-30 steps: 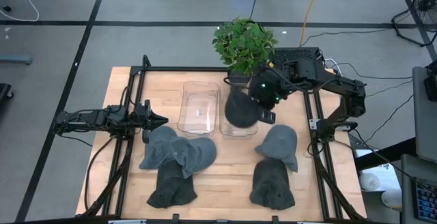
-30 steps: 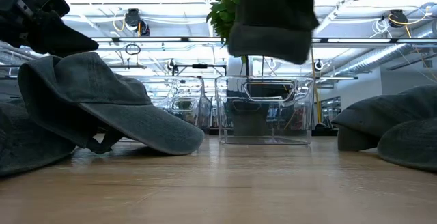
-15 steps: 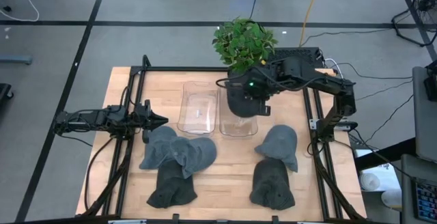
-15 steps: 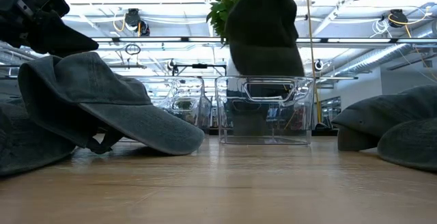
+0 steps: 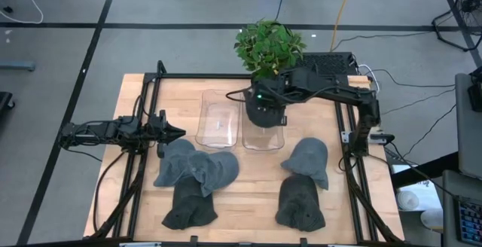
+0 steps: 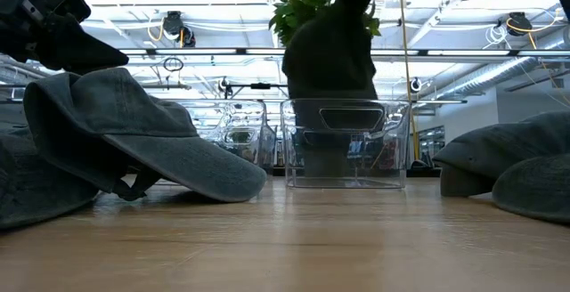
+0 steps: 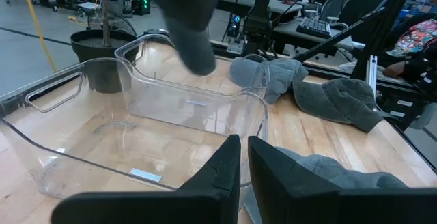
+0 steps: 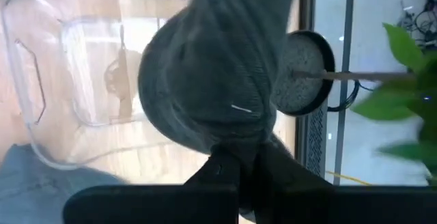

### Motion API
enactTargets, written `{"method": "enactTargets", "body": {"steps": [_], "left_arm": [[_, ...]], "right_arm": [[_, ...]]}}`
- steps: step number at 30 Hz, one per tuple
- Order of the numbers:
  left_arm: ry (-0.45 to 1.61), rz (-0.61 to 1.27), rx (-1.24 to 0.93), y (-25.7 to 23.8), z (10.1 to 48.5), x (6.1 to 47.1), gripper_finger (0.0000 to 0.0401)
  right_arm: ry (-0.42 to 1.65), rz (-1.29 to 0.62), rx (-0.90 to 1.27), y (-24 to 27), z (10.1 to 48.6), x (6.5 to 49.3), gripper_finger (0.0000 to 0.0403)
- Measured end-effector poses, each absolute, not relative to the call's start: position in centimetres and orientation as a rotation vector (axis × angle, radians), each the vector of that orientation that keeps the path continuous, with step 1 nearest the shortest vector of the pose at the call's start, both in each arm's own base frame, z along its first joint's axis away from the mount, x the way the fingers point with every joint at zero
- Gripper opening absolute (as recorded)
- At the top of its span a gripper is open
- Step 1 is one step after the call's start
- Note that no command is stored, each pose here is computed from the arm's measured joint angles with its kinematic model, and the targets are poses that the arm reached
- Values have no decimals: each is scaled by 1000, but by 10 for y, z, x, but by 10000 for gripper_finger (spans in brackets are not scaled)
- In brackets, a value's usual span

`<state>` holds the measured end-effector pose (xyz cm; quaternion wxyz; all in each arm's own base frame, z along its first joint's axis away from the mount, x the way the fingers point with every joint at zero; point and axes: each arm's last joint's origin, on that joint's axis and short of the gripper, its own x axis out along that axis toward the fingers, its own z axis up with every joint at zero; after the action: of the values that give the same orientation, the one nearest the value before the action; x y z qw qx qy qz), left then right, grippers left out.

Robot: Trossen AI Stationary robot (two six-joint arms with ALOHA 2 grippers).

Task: Pick & Place hat
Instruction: Put the top black cap into the right transparent bin

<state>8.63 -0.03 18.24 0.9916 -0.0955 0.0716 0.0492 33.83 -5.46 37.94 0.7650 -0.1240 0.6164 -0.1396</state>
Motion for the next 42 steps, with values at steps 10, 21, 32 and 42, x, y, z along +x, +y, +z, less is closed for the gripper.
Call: {"method": "enactTargets", "body": {"steps": [10,21,32,42], "left_arm": [[144,99,-192,0,182,86,35],[144,99,-192,0,182,86,35],[144,99,-192,0,182,86,35],[144,99,-192,0,182,86,35]], "right_arm": [[1443,-298,-300,-67,352,357,0],[1486,-286,-268,-85,306,365,0],[1516,-399,-324,-91,302,356,47],[1338,-475,-382,-69,351,332,172]]}}
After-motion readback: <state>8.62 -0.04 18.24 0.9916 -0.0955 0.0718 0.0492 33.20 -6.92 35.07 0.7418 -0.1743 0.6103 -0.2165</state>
